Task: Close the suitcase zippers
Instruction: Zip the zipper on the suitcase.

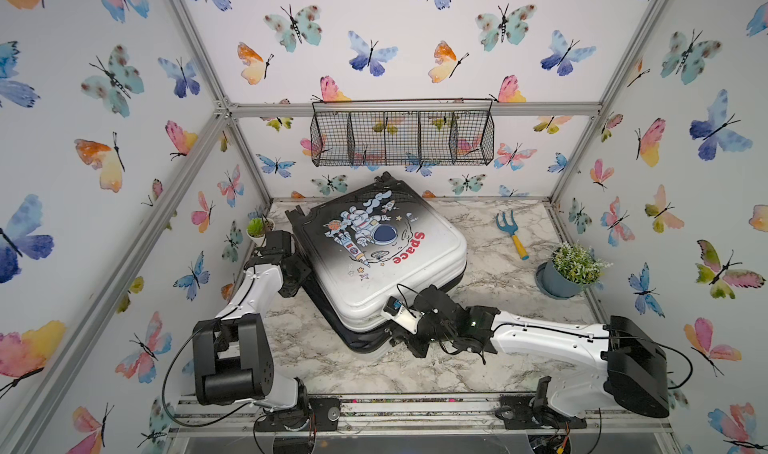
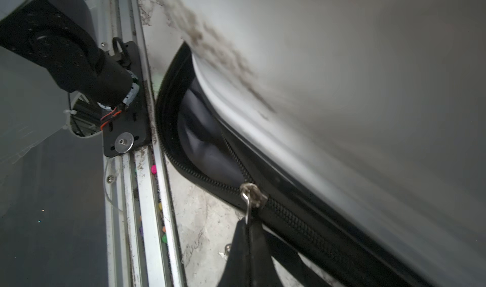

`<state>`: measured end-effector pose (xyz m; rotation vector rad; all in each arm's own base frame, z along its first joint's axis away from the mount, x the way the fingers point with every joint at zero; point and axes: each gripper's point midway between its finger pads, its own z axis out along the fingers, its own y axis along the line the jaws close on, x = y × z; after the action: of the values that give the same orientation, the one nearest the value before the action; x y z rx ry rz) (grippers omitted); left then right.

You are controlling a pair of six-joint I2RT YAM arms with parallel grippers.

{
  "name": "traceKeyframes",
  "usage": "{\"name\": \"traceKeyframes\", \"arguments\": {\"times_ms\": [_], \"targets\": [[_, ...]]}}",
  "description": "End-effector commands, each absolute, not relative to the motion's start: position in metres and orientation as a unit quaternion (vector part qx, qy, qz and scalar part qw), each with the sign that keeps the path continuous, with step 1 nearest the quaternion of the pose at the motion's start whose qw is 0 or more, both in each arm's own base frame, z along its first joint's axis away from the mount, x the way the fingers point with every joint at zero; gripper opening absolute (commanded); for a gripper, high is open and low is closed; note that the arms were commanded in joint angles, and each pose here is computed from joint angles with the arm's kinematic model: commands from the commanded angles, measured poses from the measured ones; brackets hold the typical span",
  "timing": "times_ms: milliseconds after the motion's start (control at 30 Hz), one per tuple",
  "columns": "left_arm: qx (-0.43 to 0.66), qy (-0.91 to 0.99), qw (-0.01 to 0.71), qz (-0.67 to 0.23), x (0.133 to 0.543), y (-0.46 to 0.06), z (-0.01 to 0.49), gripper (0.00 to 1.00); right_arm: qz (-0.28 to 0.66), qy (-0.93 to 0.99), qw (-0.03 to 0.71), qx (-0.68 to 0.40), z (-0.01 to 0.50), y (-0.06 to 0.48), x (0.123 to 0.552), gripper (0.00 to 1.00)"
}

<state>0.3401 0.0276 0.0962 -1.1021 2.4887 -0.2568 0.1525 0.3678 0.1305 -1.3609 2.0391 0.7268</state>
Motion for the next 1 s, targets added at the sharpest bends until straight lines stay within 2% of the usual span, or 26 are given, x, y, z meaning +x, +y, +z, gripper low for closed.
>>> {"name": "traceKeyframes", "arguments": {"times_ms": [0, 100, 233, 400, 533, 800, 900, 967], "targets": [[-0.432, 0.862, 0.214, -0.154, 0.333, 0.015, 0.135, 0.0, 0.203, 0.799, 0.324, -0.464, 0.125, 0.334, 0.205, 0.02], [-0.434, 0.86, 0.211, -0.165, 0.322, 0.01, 0.134, 0.0, 0.176, 0.796, 0.322, -0.481, 0.119, 0.319, 0.211, 0.03], [-0.464, 0.845, 0.193, -0.184, 0.303, -0.002, 0.121, 0.0, 0.187, 0.776, 0.303, -0.52, 0.113, 0.324, 0.195, 0.03], [-0.526, 0.804, 0.184, -0.209, 0.283, -0.009, 0.107, 0.0, 0.21, 0.741, 0.336, -0.543, 0.126, 0.339, 0.168, 0.02], [-0.555, 0.78, 0.173, -0.233, 0.278, -0.028, 0.102, 0.0, 0.235, 0.703, 0.359, -0.567, 0.138, 0.358, 0.143, 0.03], [-0.573, 0.769, 0.171, -0.226, 0.278, -0.045, 0.097, 0.0, 0.289, 0.649, 0.336, -0.619, 0.148, 0.395, 0.08, 0.03], [-0.574, 0.768, 0.176, -0.225, 0.28, -0.044, 0.099, 0.0, 0.316, 0.651, 0.329, -0.606, 0.154, 0.399, 0.073, 0.02], [-0.571, 0.771, 0.177, -0.219, 0.28, -0.043, 0.099, 0.0, 0.29, 0.677, 0.328, -0.592, 0.143, 0.393, 0.083, 0.03]]}}
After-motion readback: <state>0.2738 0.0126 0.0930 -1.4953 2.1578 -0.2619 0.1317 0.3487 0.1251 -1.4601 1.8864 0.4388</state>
